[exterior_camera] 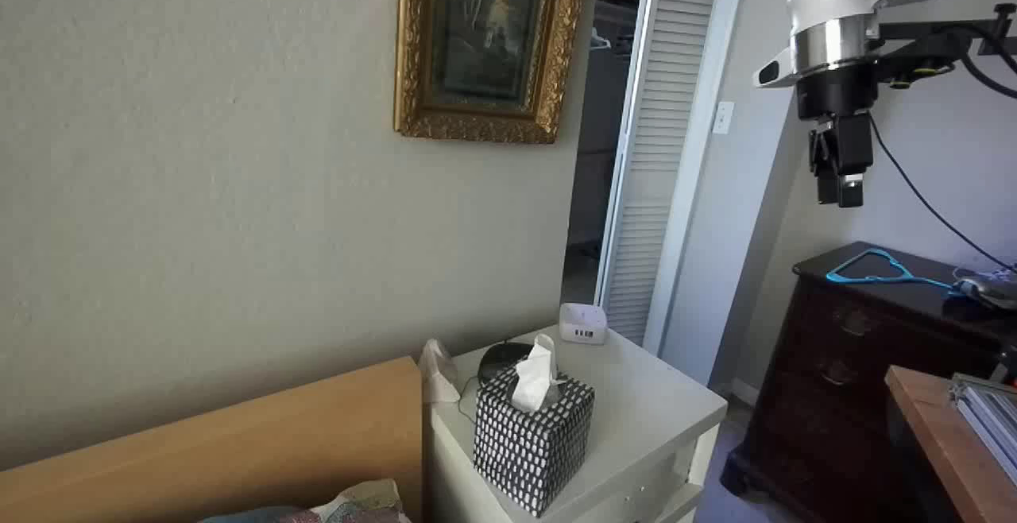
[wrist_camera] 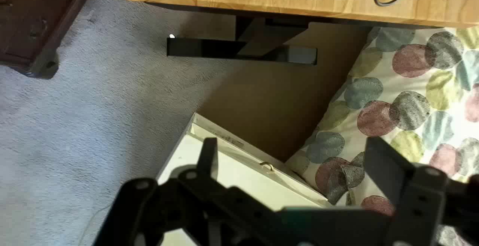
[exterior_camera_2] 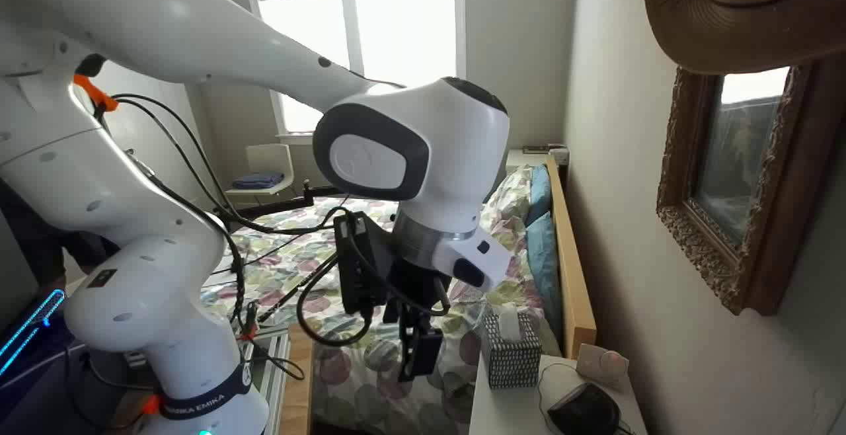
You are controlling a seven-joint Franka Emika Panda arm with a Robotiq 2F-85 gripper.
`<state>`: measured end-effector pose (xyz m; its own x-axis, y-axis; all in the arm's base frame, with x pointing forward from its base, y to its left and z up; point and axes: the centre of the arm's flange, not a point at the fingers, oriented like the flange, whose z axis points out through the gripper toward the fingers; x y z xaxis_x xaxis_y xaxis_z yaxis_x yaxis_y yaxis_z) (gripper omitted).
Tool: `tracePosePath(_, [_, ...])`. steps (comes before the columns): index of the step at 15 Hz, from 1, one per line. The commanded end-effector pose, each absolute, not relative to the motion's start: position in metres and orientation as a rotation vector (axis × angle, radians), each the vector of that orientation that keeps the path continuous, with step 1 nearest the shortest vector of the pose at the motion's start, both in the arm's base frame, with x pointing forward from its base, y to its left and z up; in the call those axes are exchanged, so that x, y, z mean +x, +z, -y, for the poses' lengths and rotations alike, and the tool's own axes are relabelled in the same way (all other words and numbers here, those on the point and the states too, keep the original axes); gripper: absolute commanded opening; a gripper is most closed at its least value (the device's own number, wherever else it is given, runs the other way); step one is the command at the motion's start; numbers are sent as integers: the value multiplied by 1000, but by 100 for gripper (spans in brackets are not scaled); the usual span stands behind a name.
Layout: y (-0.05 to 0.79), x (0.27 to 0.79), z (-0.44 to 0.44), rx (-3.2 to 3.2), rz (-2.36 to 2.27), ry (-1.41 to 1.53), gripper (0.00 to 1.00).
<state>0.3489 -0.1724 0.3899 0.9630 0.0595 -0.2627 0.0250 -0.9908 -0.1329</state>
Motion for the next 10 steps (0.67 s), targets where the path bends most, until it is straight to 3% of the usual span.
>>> tracePosePath(1, [390,349,172,-2985,64,405,100])
tracePosePath(10, [391,349,171,-2972,62,379,100])
